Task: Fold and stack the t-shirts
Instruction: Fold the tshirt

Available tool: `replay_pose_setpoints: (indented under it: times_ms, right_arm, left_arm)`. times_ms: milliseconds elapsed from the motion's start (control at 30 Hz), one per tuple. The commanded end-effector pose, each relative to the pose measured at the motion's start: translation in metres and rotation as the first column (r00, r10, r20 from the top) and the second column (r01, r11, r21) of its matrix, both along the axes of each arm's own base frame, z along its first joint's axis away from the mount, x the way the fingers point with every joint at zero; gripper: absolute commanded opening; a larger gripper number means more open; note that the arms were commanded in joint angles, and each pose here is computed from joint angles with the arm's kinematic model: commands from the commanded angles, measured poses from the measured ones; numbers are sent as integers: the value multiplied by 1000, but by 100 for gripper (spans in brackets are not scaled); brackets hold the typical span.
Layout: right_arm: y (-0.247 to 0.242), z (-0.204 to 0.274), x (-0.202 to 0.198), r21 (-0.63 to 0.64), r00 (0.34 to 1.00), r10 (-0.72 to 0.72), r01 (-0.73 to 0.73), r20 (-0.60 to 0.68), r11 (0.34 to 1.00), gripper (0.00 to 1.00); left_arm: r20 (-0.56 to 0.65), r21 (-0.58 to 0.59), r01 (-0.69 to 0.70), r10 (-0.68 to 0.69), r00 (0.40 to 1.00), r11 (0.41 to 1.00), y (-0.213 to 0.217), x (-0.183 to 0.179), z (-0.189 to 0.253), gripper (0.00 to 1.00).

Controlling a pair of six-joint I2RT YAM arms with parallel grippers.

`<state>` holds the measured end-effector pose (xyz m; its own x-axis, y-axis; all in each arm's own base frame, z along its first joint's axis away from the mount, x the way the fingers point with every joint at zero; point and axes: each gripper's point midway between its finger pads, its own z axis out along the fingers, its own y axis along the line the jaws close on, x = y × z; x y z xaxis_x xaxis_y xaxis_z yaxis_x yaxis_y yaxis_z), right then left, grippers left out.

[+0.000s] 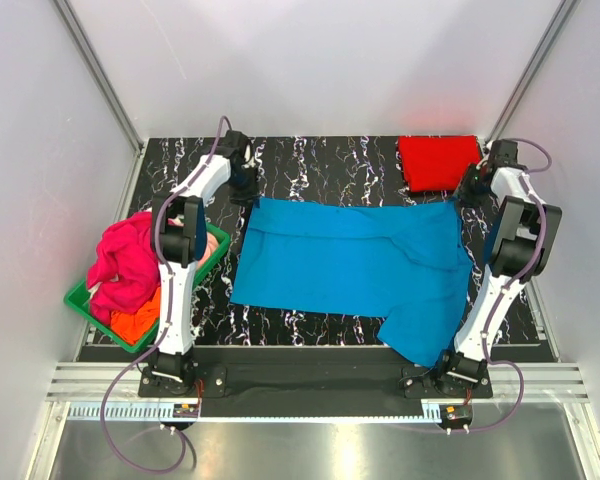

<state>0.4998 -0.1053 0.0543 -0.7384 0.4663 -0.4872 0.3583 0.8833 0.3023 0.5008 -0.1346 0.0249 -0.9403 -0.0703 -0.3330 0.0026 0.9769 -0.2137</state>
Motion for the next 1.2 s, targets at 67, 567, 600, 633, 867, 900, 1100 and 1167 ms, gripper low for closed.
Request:
replay_pose_setpoints:
  times_ms: [67,567,600,633,867,900,1100,1167]
  right_arm:
    - [2,-2,8,-5,998,62,-62,5,998,37]
    - [-18,6,30,115,991,-72,60,108,992,13]
    - [-14,3,30,163,990,-88,70,109,984,13]
    - [-17,2,31,193,988,-101,77,118,978,10]
    - [-11,10,28,514,964,-210,97,166,852,0]
    - [-11,12,29,531,960,-225,105,165,841,2]
    - [-12,29,36,541,953,-237,101,189,835,28]
    - [-15,40,33,519,951,-247,119,185,846,36]
  left_arm:
    - [18,-27,10,-10,1000,1000,-3,14,-4,33]
    - [31,71,-78,76,997,994,29,13,1,0]
    - [32,75,-85,83,996,994,31,13,1,0]
    - [28,79,-89,87,996,993,32,12,0,0]
    - [30,99,-119,116,993,988,38,10,1,0]
    - [33,86,-117,115,993,989,37,12,2,0]
    - [70,-59,-53,57,996,997,9,25,29,26]
    - [94,-73,-47,54,994,996,8,23,46,44]
